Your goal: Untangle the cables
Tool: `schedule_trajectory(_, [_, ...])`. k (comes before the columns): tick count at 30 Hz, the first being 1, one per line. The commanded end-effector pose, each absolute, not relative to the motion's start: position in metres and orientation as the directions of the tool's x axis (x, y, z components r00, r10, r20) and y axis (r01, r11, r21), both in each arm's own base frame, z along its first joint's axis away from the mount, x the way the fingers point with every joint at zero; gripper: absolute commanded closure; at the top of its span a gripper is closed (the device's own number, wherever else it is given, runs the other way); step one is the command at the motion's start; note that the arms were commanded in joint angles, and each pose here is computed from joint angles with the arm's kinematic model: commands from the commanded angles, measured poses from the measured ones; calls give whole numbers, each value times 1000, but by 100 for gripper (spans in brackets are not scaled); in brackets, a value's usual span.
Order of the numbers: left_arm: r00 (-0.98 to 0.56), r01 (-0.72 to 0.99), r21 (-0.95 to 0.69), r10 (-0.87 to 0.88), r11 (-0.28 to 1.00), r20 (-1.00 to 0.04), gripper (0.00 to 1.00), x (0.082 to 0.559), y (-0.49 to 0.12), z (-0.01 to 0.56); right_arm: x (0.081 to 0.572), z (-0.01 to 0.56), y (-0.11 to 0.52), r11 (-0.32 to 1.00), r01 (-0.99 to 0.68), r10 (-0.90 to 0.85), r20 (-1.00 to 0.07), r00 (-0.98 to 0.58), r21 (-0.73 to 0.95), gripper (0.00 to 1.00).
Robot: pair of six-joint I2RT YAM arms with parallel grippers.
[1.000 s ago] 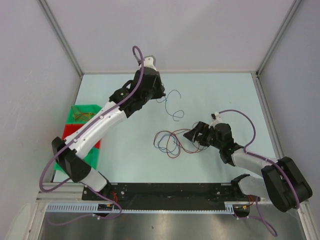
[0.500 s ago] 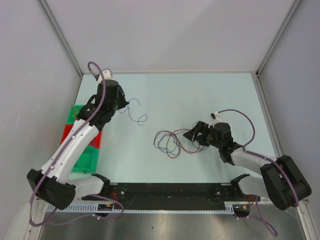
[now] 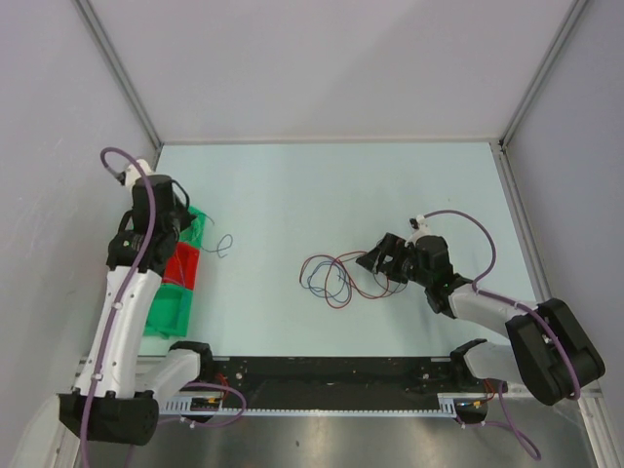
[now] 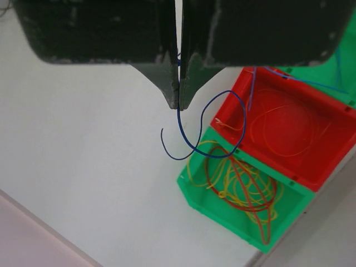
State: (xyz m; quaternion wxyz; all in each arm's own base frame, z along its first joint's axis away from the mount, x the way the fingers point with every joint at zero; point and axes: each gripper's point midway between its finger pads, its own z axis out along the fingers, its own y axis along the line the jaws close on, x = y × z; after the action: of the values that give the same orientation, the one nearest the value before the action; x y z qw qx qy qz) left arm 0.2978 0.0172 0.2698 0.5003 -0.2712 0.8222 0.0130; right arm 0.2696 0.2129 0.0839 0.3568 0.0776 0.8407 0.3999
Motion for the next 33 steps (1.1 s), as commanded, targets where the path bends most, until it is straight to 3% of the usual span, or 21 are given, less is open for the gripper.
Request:
schedule_trajectory(1, [-363,-523,-183,-412,832,-836,100,278,47,265,281,99,216,657,-176,431,-557,-709,733,6])
schedule_trajectory(23, [-311,-781,-53,-461,622,-831,100,223,126,259,270,105,223,628,-261,378,-580,-722,733,7])
schedule_trajectory(33, [-295,-814,-31,-459,580,-838,100,241,141,255,264,108,221,576,-297,382,-572,-726,761,7])
